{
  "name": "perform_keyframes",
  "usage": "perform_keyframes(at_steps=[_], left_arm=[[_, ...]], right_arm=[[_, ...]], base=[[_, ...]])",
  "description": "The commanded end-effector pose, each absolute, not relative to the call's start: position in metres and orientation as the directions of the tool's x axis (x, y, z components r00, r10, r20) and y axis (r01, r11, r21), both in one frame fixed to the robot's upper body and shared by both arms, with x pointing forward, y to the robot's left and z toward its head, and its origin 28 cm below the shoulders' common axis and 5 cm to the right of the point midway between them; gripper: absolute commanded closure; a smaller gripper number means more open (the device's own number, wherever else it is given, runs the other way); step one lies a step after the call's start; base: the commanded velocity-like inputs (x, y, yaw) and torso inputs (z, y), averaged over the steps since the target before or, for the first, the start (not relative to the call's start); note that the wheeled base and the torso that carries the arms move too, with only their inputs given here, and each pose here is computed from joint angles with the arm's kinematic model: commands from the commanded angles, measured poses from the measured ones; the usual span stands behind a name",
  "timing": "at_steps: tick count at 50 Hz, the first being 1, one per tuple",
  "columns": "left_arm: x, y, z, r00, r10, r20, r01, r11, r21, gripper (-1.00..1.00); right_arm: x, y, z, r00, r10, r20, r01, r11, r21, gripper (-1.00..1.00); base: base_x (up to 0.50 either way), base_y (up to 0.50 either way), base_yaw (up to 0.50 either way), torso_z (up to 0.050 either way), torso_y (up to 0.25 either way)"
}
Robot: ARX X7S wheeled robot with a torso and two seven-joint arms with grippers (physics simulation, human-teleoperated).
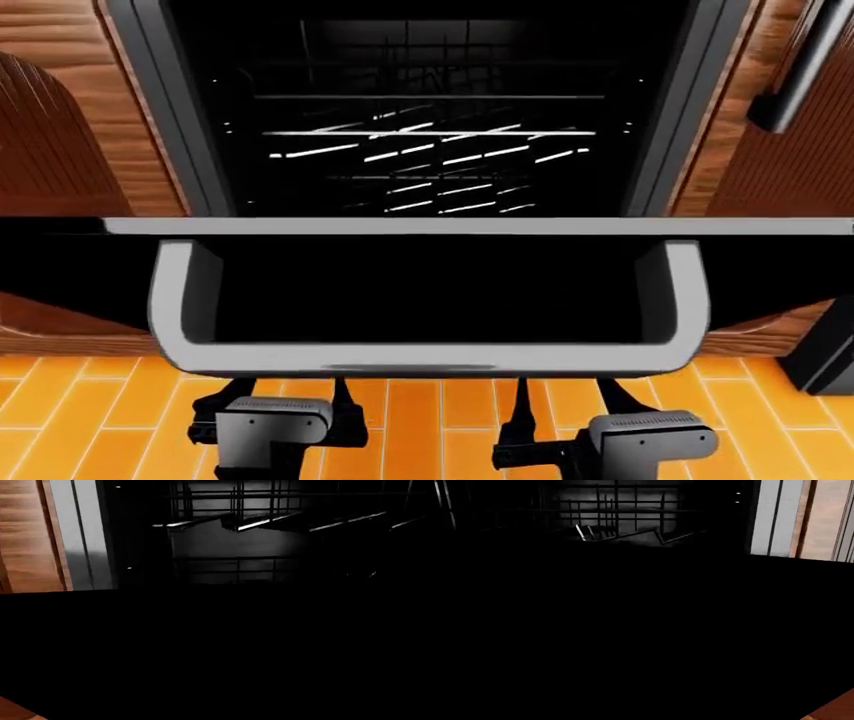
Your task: Close the dishwasher door
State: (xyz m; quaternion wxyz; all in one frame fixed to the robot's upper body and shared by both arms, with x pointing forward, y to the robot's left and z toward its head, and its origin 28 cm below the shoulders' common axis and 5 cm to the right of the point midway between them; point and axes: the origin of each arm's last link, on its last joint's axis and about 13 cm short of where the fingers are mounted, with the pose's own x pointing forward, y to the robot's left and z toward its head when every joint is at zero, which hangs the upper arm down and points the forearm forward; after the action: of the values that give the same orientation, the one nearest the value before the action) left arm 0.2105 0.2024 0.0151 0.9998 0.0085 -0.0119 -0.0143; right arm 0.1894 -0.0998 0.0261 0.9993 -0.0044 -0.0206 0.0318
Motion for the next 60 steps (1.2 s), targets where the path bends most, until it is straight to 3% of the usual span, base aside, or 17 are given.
perform_keyframes(at_steps=[1, 14, 34, 60], left_arm=[[0.21, 0.202, 0.015, 0.999, -0.029, 0.023, 0.028, 0.999, 0.018, -1.0], [0.208, 0.202, 0.02, 0.999, -0.015, 0.05, 0.014, 1.0, 0.023, -1.0], [0.166, 0.186, 0.095, 0.957, -0.021, 0.289, -0.041, 0.977, 0.209, -1.0], [0.229, 0.205, 0.17, 0.951, -0.025, 0.308, -0.086, 0.936, 0.341, -1.0]], right_arm=[[0.189, -0.1, 0.026, 0.997, 0.066, 0.039, -0.066, 0.998, 0.001, -1.0], [0.186, -0.102, 0.031, 0.995, 0.071, 0.067, -0.073, 0.997, 0.027, -1.0], [0.159, -0.12, 0.116, 0.951, 0.134, 0.28, -0.184, 0.969, 0.163, -1.0], [0.203, -0.108, 0.194, 0.912, 0.038, 0.408, -0.111, 0.982, 0.156, -1.0]], base=[[0.0, 0.0, 0.0, 0.0, 0.0], [0.0, 0.0, 0.0, 0.0, 0.0], [0.0, 0.0, 0.0, 0.0, 0.0], [0.0, 0.0, 0.0, 0.0, 0.003]])
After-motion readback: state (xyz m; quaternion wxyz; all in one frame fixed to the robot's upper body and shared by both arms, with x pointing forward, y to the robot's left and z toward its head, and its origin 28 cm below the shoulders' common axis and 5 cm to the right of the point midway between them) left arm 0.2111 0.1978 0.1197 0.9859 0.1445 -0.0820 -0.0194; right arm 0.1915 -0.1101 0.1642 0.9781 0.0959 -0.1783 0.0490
